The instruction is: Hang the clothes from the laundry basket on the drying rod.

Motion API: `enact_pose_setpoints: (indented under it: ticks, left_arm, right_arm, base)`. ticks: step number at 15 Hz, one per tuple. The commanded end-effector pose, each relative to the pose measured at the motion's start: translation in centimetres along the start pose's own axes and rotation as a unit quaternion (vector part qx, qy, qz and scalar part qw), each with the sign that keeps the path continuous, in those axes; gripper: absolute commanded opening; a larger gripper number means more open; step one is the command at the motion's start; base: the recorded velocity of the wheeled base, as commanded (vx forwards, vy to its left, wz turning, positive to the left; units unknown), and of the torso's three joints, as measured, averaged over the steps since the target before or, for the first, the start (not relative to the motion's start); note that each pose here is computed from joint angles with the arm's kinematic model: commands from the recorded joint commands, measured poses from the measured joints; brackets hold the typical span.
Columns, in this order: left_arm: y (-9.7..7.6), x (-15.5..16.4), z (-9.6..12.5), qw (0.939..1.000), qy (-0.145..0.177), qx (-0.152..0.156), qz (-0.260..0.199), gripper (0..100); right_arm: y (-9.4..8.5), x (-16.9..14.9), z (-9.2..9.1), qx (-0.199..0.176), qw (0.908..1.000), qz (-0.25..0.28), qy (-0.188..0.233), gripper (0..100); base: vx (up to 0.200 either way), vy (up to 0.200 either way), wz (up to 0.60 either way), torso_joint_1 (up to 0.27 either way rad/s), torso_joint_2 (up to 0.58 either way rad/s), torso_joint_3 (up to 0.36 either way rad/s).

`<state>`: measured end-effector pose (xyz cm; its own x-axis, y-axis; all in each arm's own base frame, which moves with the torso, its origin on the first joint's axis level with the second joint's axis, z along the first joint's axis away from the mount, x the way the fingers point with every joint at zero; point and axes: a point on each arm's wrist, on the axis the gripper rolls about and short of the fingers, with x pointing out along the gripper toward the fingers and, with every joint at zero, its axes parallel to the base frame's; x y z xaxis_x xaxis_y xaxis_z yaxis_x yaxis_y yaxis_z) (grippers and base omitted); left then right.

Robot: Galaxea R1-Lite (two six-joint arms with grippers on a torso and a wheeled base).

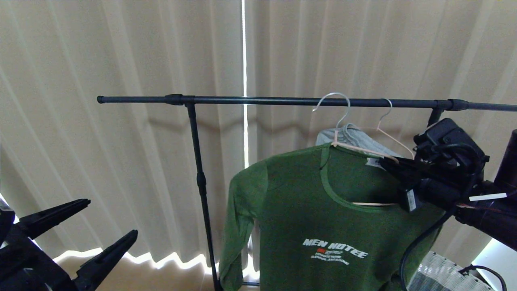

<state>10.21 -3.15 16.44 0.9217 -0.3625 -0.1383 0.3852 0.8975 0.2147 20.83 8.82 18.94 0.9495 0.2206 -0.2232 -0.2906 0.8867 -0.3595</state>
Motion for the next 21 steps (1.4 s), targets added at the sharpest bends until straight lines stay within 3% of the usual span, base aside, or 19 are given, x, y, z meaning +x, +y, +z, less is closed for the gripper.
enact_pose_setpoints:
  ticks: [1, 4, 10, 19, 21]
  left_arm:
    - [0.6, -0.3, -0.5, 0.9992, 0.009, -0.019, 0.035, 100]
    - [0.7, -1.3, -1.3, 0.9974, 0.010, -0.041, 0.059, 100]
    - [0.7, -1.4, -1.2, 0.9975, 0.004, -0.042, 0.057, 100]
    - [0.7, -1.4, -1.2, 0.9975, 0.004, -0.042, 0.057, 100]
    - [0.6, -1.5, -1.4, 0.9976, 0.007, -0.041, 0.056, 100]
  right_arm:
    - [-0.2, -0.3, 0.2, 0.000, 1.0000, -0.009, 0.003, 0]
    - [-0.9, 0.1, -0.7, -0.002, 0.9977, -0.049, 0.047, 0]
    - [-1.0, 0.7, -0.3, 0.003, 0.9972, -0.054, 0.052, 0]
    - [-1.3, 2.7, -0.1, 0.009, 0.9960, -0.060, 0.066, 0]
    - [-1.7, 3.4, 0.2, 0.012, 0.9942, -0.082, 0.069, 0]
  base:
    - [0.000, 0.000, 0.00, 0.000, 0.00, 0.000]
    - [0.000, 0.000, 0.00, 0.000, 0.00, 0.000]
    - [0.000, 0.000, 0.00, 0.000, 0.00, 0.000]
    - [0.200, 0.000, 0.00, 0.001, 0.00, 0.003]
    - [0.000, 0.000, 0.00, 0.000, 0.00, 0.000]
